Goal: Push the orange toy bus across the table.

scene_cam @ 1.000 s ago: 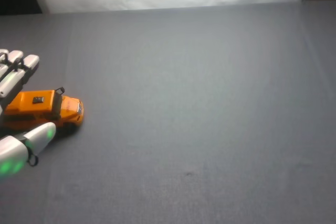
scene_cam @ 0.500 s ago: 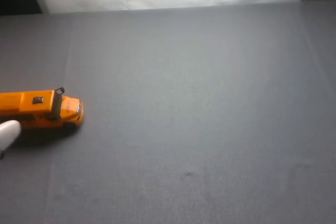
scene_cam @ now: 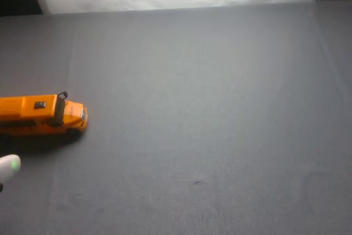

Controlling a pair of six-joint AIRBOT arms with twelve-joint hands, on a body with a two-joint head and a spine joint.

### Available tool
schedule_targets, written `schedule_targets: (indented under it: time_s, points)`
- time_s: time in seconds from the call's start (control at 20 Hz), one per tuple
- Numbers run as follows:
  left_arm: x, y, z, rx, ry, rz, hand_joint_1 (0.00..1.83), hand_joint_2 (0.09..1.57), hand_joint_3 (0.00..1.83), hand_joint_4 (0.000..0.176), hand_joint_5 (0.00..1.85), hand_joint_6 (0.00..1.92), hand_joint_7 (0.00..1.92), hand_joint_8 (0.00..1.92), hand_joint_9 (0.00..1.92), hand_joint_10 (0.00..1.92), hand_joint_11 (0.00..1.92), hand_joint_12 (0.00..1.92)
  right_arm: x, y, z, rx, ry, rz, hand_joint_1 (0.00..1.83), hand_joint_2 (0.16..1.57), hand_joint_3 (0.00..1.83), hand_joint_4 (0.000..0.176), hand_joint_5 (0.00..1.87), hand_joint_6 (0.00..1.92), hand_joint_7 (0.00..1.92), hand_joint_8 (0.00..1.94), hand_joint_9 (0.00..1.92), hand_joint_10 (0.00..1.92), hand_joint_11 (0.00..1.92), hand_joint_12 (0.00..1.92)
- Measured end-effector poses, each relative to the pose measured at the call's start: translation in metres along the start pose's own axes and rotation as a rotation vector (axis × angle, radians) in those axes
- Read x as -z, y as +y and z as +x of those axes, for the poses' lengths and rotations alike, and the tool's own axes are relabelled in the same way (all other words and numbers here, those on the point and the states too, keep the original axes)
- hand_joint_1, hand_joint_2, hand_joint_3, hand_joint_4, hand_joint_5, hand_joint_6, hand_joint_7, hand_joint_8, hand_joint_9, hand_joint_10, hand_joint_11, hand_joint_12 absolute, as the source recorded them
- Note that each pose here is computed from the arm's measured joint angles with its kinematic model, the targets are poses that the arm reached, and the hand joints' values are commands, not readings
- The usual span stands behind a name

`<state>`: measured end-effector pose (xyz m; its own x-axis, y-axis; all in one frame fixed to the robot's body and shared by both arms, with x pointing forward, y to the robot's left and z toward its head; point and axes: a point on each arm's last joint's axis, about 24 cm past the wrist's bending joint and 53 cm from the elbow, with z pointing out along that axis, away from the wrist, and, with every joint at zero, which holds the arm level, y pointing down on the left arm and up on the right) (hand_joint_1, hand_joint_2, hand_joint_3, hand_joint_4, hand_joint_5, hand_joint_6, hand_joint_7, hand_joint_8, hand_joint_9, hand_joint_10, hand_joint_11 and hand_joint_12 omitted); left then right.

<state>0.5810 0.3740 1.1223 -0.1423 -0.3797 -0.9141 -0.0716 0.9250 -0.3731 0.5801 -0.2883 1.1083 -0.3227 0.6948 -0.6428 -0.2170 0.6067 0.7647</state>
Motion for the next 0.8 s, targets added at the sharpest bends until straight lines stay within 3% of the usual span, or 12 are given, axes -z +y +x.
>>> schedule_targets:
  time_s: [0.05, 0.1, 0.15, 0.2, 0.3, 0.65, 0.7, 0.8]
  points:
    - [-0.001, 0.0012, -0.0017, -0.003, -0.004, -0.002, 0.0, 1.27, 0.0, 0.053, 0.0, 0.0, 0.0, 0.0, 0.0, 0.0, 0.0, 0.0, 0.0, 0.0001, -0.0001, -0.001, 0.0, 0.0, 0.47, 1.41, 0.0, 0.033, 0.21, 0.01, 0.16, 0.0, 0.1, 0.01, 0.1, 0.09]
    - [-0.0012, 0.0019, -0.0024, -0.002, -0.006, -0.004, 0.0, 1.27, 0.0, 0.053, 0.0, 0.0, 0.0, 0.0, 0.0, 0.0, 0.0, 0.0, 0.0, -0.0001, -0.0001, -0.001, 0.0, 0.0, 0.47, 1.41, 0.0, 0.033, 0.21, 0.01, 0.16, 0.0, 0.1, 0.01, 0.1, 0.09]
    - [-0.0016, 0.0027, -0.0029, -0.003, -0.007, -0.006, 0.0, 1.27, 0.0, 0.043, 0.0, 0.0, 0.0, 0.0, 0.0, 0.0, 0.0, 0.0, 0.0, 0.0, -0.0001, -0.002, -0.001, 0.0, 0.47, 1.4, 0.0, 0.035, 0.22, 0.0, 0.15, 0.0, 0.1, 0.01, 0.09, 0.09]
    - [-0.0016, 0.0035, -0.0027, -0.003, -0.006, -0.009, 0.0, 1.28, 0.0, 0.03, 0.0, 0.0, 0.0, 0.0, 0.0, 0.0, 0.0, 0.0, 0.0, -0.0002, 0.0, -0.002, 0.0, 0.0, 0.44, 1.39, 0.0, 0.048, 0.21, 0.0, 0.14, 0.0, 0.1, 0.0, 0.09, 0.09]
    - [-0.0016, 0.0033, -0.0011, -0.004, 0.0, -0.008, 0.0, 1.29, 0.01, 0.029, 0.0, 0.0, 0.0, 0.0, 0.0, 0.0, 0.0, 0.0, 0.0, -0.0001, 0.0002, -0.003, 0.0, 0.0, 0.44, 1.39, 0.0, 0.024, 0.21, 0.0, 0.14, 0.0, 0.09, 0.0, 0.07, 0.08]
    - [-0.0018, 0.0034, -0.0004, -0.005, 0.003, -0.008, 0.0, 1.3, 0.01, 0.014, 0.02, 0.01, 0.0, 0.0, 0.0, 0.0, 0.0, 0.0, 0.0, -0.0001, 0.0007, -0.004, 0.001, 0.0, 0.4, 1.38, 0.0, 0.039, 0.22, 0.0, 0.14, 0.0, 0.07, 0.0, 0.05, 0.08]
    - [-0.0017, 0.0029, 0.0012, -0.005, 0.007, -0.006, 0.0, 1.32, 0.02, 0.022, 0.02, 0.01, 0.0, 0.0, 0.0, 0.0, 0.0, 0.0, 0.0, -0.0002, 0.0006, -0.004, 0.001, 0.0, 0.43, 1.39, 0.0, 0.01, 0.23, 0.0, 0.16, 0.01, 0.09, 0.01, 0.06, 0.09]
    - [-0.0017, 0.0017, 0.0061, -0.006, 0.021, 0.0, 0.0, 1.33, 0.02, 0.01, 0.03, 0.01, 0.0, 0.0, 0.0, 0.0, 0.0, 0.0, 0.0001, -0.0001, 0.0009, -0.004, 0.001, 0.0, 0.45, 1.39, 0.0, 0.015, 0.23, 0.0, 0.17, 0.0, 0.1, 0.01, 0.07, 0.09]
